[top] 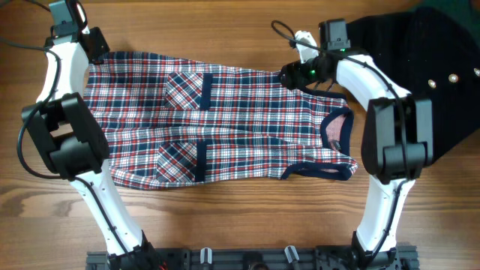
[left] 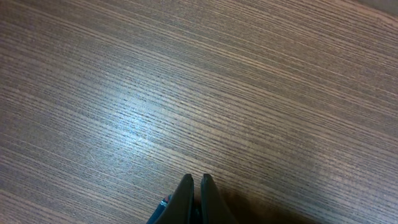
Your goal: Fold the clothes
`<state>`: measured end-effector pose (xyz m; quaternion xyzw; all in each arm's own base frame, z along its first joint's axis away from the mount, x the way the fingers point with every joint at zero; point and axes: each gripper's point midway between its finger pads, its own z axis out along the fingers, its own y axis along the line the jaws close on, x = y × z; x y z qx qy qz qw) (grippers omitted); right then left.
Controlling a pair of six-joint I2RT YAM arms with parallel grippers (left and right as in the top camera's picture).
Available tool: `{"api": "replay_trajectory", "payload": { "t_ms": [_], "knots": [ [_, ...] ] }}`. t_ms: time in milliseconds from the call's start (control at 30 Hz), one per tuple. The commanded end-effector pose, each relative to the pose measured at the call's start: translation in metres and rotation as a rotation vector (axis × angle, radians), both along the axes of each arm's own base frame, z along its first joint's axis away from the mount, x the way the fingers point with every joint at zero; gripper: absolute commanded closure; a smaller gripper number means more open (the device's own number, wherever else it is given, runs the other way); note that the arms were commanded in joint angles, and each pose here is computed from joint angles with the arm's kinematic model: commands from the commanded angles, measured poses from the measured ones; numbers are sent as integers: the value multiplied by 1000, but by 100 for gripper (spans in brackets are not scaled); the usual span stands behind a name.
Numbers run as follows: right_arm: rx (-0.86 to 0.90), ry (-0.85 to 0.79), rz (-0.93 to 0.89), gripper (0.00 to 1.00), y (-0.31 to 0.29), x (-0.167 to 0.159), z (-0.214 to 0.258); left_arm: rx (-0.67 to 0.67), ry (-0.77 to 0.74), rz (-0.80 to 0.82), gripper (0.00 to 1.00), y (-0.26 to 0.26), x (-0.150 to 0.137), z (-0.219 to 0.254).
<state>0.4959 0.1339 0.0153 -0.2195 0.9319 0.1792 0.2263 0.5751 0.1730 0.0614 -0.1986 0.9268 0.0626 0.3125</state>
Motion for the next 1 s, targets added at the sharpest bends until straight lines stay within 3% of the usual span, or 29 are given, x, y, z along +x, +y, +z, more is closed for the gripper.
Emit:
{"api": "replay_trajectory", "payload": {
  "t_ms": [0, 100, 133, 200, 267, 433, 767, 967],
  "knots": [
    [26, 3, 15, 28, 8, 1, -7, 9, -18, 3, 96, 0, 0, 12],
    [29, 2, 10, 45, 9, 1, -7, 8, -14, 3, 96, -1, -1, 12],
    [30, 3, 8, 54, 9, 1, -7, 7, -13, 3, 96, -1, -1, 12],
    [37, 6, -5, 84, 9, 2, -6, 6, -5, 3, 96, -1, -3, 11],
    [44, -2, -2, 94, 10, 4, -5, 5, -4, 4, 96, -1, -3, 10],
    [46, -65, 12, 96, 12, 19, 10, 19, -42, 12, 96, 5, 3, 16],
    [49, -346, -27, 96, 13, 83, 76, 86, -193, 29, 96, 37, 24, 46],
    [55, -381, -26, 96, 15, 95, 110, 106, -203, -2, 96, 30, 28, 70]
  ]
}}
